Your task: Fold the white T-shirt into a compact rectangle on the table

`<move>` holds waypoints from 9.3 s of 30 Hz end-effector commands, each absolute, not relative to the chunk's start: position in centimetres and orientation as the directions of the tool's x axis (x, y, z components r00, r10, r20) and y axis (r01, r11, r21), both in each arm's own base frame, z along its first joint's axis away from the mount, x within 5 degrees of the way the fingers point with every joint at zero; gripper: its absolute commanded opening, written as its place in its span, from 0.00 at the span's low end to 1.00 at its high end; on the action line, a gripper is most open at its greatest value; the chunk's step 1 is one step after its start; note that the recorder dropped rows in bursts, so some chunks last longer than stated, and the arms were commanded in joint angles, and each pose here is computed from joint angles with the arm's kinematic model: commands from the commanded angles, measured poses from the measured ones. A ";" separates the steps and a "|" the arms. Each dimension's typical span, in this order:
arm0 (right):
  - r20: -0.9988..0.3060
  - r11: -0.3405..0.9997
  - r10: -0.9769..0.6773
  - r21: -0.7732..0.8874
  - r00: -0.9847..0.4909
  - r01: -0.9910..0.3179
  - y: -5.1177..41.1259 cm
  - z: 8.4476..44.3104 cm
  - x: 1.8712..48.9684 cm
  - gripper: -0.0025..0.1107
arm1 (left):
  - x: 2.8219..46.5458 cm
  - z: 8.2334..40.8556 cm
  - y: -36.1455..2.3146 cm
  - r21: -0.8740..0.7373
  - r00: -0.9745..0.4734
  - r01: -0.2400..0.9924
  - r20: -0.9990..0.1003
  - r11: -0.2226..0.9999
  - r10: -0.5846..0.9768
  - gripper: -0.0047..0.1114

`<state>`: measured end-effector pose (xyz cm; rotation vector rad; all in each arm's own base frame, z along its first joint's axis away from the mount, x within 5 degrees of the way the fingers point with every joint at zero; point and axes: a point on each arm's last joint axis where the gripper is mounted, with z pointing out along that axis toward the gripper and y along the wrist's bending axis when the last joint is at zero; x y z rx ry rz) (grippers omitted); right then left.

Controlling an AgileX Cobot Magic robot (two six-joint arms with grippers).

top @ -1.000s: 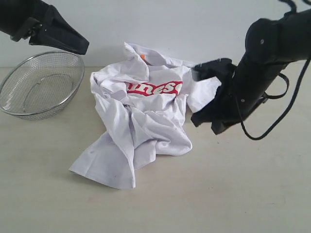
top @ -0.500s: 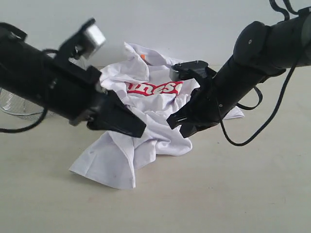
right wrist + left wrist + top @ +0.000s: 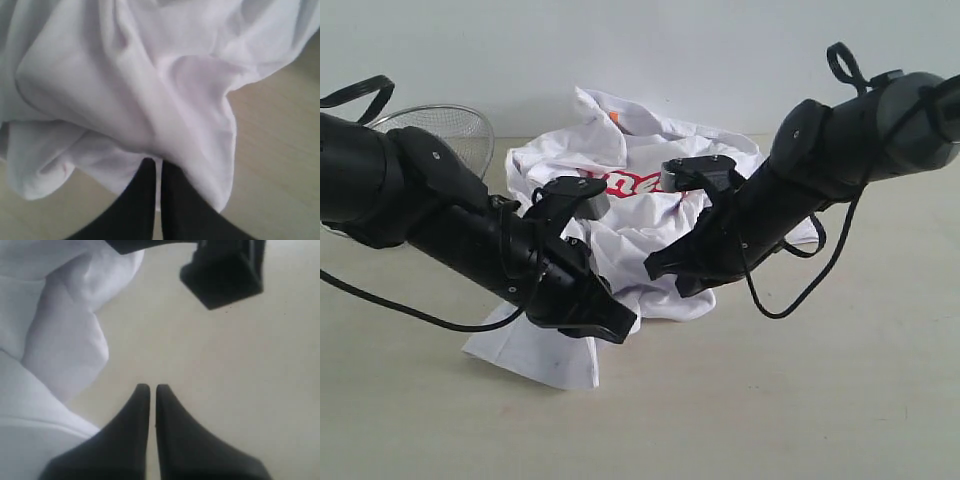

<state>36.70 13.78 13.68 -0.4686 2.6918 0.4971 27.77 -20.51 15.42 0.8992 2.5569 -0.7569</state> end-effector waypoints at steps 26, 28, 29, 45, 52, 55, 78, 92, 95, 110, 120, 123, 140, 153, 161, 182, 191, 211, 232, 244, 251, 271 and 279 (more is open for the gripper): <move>0.165 0.897 -0.370 -0.194 -0.914 -0.398 6.9 9.4 29.8 0.02 | 25.3 24.8 -19.4 -0.316 -0.622 0.741 -0.657 0.593 0.427 0.08; 0.157 0.891 -0.359 -0.234 -0.920 -0.388 6.1 10.7 29.4 0.02 | 25.1 24.8 -19.4 -0.323 -0.624 0.743 -0.649 0.586 0.434 0.08; 0.148 0.897 -0.347 -0.236 -0.926 -0.373 5.7 11.2 29.4 0.02 | 25.1 24.8 -19.4 -0.327 -0.625 0.745 -0.646 0.582 0.438 0.08; -0.286 0.929 -0.266 0.178 -0.921 -0.324 7.0 21.2 27.2 0.13 | 24.7 24.7 -19.5 -0.342 -0.627 0.755 -0.628 0.560 0.461 0.08; -0.233 0.907 -0.302 0.230 -0.924 -0.354 7.3 21.3 26.1 0.54 | 24.4 24.8 -19.5 -0.358 -0.628 0.760 -0.618 0.542 0.473 0.08; -0.216 0.901 -0.326 0.223 -0.920 -0.372 7.3 19.7 25.1 0.46 | 24.1 25.1 -19.4 -0.362 -0.624 0.766 -0.619 0.532 0.477 0.08; -0.306 0.894 -0.357 0.162 -0.883 -0.418 9.1 16.4 23.2 0.48 | 22.7 28.0 -18.6 -0.341 -0.594 0.779 -0.671 0.527 0.445 0.08; -0.229 0.901 -0.350 0.183 -0.908 -0.393 9.2 14.1 23.5 0.48 | 22.3 28.8 -18.4 -0.335 -0.584 0.783 -0.686 0.524 0.434 0.08; -0.212 0.907 -0.331 0.199 -0.920 -0.372 9.4 13.6 23.6 0.38 | 22.3 28.8 -18.4 -0.335 -0.584 0.783 -0.686 0.524 0.434 0.08; -0.291 0.838 -0.367 0.309 -0.884 -0.449 11.7 17.4 23.5 0.02 | 21.8 29.2 -17.7 -0.297 -0.580 0.783 -0.665 0.547 0.470 0.08; -0.379 0.710 -0.475 0.368 -0.794 -0.600 20.2 18.6 22.5 0.02 | 19.8 32.3 -16.3 -0.244 -0.522 0.798 -0.737 0.551 0.430 0.08; -0.373 0.678 -0.509 0.381 -0.776 -0.628 22.5 18.1 22.5 0.02 | 19.4 32.9 -15.9 -0.231 -0.517 0.794 -0.744 0.563 0.424 0.08; -0.392 0.628 -0.481 0.470 -0.784 -0.620 29.5 16.2 24.5 0.02 | 19.2 32.8 -15.3 -0.207 -0.538 0.773 -0.714 0.600 0.448 0.08; -0.399 0.544 -0.546 0.499 -0.736 -0.674 33.0 15.5 23.6 0.40 | 19.2 32.7 -15.3 -0.196 -0.533 0.776 -0.710 0.599 0.459 0.08; -0.429 0.530 -0.532 0.504 -0.730 -0.682 32.9 17.2 23.4 0.44 | 19.1 32.6 -15.3 -0.200 -0.536 0.778 -0.705 0.595 0.465 0.08; -0.420 0.825 -0.298 0.338 -0.857 -0.453 14.1 24.6 28.5 0.41 | 20.4 28.7 -16.9 -0.335 -0.629 0.762 -0.585 0.554 0.511 0.08; -0.327 0.946 -0.139 0.236 -0.935 -0.223 6.4 22.2 29.5 0.41 | 22.6 23.4 -19.5 -0.435 -0.681 0.732 -0.489 0.524 0.545 0.08; -0.178 0.977 0.021 0.214 -0.984 -0.017 0.1 13.1 27.0 0.41 | 25.7 15.9 -20.4 -0.400 -0.760 0.649 -0.375 0.646 0.531 0.08; -0.126 0.926 0.012 0.376 -0.992 -0.037 1.6 11.8 27.2 0.02 | 26.0 15.9 -20.3 -0.380 -0.757 0.651 -0.392 0.657 0.523 0.08; -0.239 0.878 0.029 0.470 -0.971 -0.089 2.4 19.8 29.0 0.02 | 26.0 15.8 -20.3 -0.369 -0.748 0.661 -0.390 0.653 0.537 0.08; -0.264 0.822 0.092 0.564 -0.960 -0.076 3.3 20.3 29.9 0.02 | 25.9 15.8 -20.3 -0.377 -0.750 0.660 -0.383 0.650 0.540 0.08; -0.288 0.763 -0.020 0.615 -0.957 -0.201 14.7 17.5 34.1 0.07 | 24.9 19.2 -19.7 -0.361 -0.721 0.690 -0.428 0.627 0.546 0.08; -0.302 0.754 -0.087 0.603 -0.949 -0.261 15.8 16.7 33.8 0.62 | 24.8 19.6 -19.7 -0.367 -0.726 0.684 -0.433 0.631 0.535 0.08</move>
